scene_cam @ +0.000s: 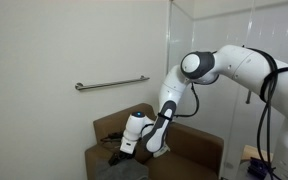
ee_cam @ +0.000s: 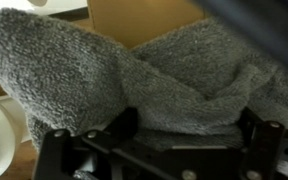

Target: Move the blue and grey towels to the right armrest of the sofa

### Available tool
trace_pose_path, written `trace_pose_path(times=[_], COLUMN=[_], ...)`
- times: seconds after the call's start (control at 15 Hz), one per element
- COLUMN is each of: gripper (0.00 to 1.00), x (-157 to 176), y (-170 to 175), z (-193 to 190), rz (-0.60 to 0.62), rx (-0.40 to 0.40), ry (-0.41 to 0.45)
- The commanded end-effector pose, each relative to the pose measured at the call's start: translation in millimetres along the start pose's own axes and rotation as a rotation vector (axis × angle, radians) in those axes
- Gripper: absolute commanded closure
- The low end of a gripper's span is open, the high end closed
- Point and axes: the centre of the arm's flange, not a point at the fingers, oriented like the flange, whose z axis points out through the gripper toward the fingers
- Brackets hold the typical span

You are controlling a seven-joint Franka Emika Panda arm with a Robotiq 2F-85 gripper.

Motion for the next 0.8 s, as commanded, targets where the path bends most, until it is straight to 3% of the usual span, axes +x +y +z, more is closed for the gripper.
trace_pose_path(times=[0.0,0.07,0.33,0.73], gripper=[0.25,0.26,0.49,0.88], x=[1,-1,-3,18], y=[17,17,11,17], z=[22,23,18,-31], rz=[-0.11,-0.123,-0.133,-0.078], rx=[0.015,0.024,0.052,0.14], ry=[0.064,0.068,0.053,-0.048])
